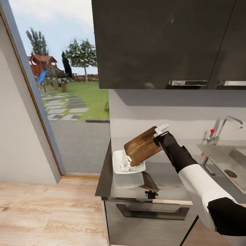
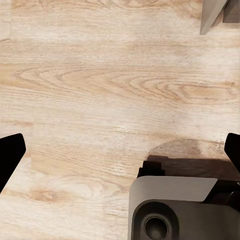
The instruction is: In the kitchen, take the Vidalia onion out of the sink, dice it on the chopping board with the paring knife, put the diced onion into the bowl on the countertop, then place both the paring knife and the chopping board into the sink.
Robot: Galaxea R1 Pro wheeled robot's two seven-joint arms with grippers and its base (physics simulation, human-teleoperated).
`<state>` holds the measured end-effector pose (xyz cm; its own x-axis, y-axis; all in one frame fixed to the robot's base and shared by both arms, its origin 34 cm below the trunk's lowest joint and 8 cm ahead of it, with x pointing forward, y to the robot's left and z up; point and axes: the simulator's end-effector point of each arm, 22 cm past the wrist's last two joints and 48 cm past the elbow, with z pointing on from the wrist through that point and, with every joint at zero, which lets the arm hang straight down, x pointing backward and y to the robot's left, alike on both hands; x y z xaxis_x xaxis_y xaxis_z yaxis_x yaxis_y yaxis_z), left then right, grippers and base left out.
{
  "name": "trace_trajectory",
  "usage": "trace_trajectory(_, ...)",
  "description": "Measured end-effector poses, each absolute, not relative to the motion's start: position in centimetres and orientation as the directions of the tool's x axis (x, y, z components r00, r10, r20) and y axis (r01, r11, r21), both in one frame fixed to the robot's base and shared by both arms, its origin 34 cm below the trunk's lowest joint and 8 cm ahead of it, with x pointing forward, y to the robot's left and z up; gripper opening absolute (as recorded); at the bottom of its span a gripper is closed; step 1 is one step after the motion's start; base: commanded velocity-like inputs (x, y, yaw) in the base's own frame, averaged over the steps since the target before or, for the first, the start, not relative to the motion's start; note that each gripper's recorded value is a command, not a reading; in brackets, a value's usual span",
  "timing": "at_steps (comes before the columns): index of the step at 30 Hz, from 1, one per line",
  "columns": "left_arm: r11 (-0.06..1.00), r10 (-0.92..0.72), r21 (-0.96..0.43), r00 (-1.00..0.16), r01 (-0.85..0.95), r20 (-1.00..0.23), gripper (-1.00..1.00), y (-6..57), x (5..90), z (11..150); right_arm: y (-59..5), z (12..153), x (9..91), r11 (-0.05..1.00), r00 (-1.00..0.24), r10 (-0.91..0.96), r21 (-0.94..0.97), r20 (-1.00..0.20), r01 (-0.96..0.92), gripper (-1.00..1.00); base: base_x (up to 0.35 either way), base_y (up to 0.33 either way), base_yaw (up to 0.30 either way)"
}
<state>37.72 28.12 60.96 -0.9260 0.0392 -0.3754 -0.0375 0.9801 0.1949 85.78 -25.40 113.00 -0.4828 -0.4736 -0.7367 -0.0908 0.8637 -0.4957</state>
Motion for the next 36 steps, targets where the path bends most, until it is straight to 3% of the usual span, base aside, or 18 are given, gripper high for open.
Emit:
trace_trajectory(27,0.980,0.039,0.195,-0.926,-0.038,-0.375,1.00,28.1,37.7,61.0,-26.1,113.9,85.9,0.855,-0.470,-0.484,-0.513,-0.738,-0.075,-1.00,0.000,0.000,0.000)
trace_trajectory(36,0.980,0.039,0.195,-0.926,-0.038,-0.375,1.00,28.1,37.7,61.0,-30.2,113.3,85.7,0.953,-0.512,-0.265,-0.303,-0.817,-0.009,-1.00,0.000,0.000,0.000)
